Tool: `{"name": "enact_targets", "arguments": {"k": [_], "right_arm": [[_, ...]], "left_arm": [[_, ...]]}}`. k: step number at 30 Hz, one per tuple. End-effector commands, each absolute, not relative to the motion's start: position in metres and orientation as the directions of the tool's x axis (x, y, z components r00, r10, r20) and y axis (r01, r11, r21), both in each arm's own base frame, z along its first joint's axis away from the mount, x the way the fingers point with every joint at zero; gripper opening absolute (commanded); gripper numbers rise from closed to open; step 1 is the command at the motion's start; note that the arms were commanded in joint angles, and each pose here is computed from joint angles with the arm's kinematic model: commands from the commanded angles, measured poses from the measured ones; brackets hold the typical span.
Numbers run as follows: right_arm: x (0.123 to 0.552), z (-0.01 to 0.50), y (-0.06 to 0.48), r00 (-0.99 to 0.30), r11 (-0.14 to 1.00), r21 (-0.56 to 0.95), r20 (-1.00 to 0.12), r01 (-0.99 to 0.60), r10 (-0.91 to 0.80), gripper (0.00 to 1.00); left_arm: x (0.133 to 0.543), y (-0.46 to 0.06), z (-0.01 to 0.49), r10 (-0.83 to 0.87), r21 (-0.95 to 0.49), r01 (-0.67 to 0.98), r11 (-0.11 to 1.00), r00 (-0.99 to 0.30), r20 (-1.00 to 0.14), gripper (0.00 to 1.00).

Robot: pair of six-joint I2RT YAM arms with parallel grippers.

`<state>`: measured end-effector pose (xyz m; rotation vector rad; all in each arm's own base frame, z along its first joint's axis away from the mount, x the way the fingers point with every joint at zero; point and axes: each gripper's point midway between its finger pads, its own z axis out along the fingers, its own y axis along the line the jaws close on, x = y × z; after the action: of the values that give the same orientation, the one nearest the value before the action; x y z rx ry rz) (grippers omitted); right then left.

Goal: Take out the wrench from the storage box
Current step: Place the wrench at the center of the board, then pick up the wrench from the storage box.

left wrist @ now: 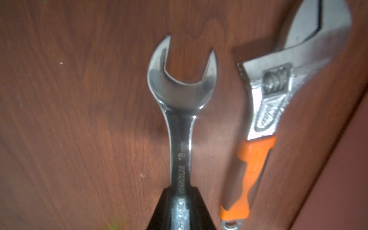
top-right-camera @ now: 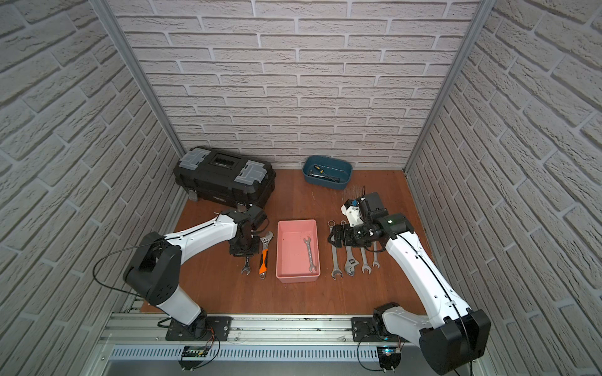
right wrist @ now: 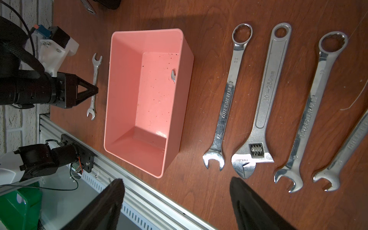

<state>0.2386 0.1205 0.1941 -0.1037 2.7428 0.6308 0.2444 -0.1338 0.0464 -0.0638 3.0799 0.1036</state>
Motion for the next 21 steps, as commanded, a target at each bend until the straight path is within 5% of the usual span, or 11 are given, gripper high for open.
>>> {"name": "enact_targets", "arguments": {"k": [1,6,14,21], "right_arm": [[0.244,0.202,0.121,-0.936,0.897,0.414,-0.351,-0.157,-0.002,0.88],[0.244,0.200,0.119,-0.939,0.901,0.411,-0.344,-0.137,0.014,0.88],[0.247,0.204,0.118,-0.936,0.904,0.409,-0.350,-0.124,0.030,0.88],[0.248,0.208,0.119,-0.934,0.899,0.418,-0.356,-0.128,0.033,0.89]], "left_arm": [[0.257,-0.139,0.036,-0.010,0.010,-0.011,1.000,-0.996,-0.087,0.01],[0.258,-0.140,0.018,-0.007,-0.005,-0.007,1.000,-0.998,-0.059,0.06],[0.254,-0.135,0.011,-0.013,-0.002,-0.013,1.000,-1.000,-0.024,0.32],[0.267,-0.150,0.069,-0.045,-0.041,-0.041,0.998,-0.993,-0.107,0.50]]}}
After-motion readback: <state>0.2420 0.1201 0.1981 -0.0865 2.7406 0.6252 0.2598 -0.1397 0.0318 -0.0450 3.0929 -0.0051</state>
